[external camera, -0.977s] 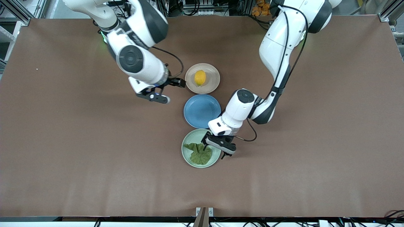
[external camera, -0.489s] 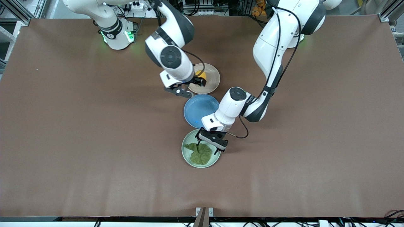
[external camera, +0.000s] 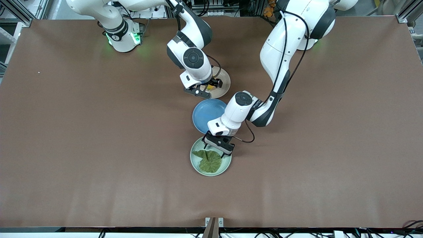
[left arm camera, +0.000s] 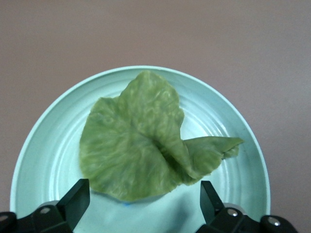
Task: Pick lemon and lettuce from plates
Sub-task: 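Grasp the lemon with the right gripper while the left gripper grasps the lettuce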
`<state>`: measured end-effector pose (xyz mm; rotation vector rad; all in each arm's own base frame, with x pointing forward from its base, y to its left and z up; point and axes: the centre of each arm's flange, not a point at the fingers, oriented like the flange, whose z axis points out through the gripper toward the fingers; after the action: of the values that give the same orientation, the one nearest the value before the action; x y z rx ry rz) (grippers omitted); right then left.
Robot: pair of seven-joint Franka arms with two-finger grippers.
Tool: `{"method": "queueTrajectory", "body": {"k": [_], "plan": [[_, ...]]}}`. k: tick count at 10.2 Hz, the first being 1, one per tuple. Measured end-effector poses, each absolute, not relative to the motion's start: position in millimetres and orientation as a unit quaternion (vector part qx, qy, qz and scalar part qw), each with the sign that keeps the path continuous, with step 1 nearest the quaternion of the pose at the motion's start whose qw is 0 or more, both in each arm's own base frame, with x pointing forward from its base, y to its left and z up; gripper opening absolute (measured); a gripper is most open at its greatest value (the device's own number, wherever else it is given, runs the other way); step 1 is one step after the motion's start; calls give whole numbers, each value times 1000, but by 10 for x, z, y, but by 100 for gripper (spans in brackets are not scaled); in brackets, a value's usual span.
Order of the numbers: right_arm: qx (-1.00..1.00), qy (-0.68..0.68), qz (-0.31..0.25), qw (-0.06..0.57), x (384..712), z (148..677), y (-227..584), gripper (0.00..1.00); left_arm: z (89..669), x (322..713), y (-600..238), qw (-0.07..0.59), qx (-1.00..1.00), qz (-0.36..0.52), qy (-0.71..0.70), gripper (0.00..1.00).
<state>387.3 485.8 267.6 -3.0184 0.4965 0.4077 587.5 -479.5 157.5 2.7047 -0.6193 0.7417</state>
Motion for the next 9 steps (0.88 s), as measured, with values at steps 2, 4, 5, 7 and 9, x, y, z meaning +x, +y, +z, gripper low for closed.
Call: {"method": "queueTrajectory", "body": {"k": [2, 4, 5, 7, 9], "plan": [[-979, 153, 137, 18, 3731, 2519, 4896, 100, 1551, 5878, -4784, 133, 934, 255, -213, 91], [-980, 144, 138, 13, 3594, 2321, 4984, 100, 1558, 5894, -4775, 132, 933, 257, -213, 60], [-980, 141, 139, 11, 3553, 2266, 5011, 100, 1564, 5898, -4776, 133, 933, 257, -213, 46], [-980, 140, 140, 8, 3520, 2205, 5019, 100, 1587, 5914, -4779, 133, 932, 260, -213, 21], [-980, 141, 137, 10, 3506, 2148, 5010, 100, 1578, 5952, -4724, 125, 931, 263, -219, 19]]}}
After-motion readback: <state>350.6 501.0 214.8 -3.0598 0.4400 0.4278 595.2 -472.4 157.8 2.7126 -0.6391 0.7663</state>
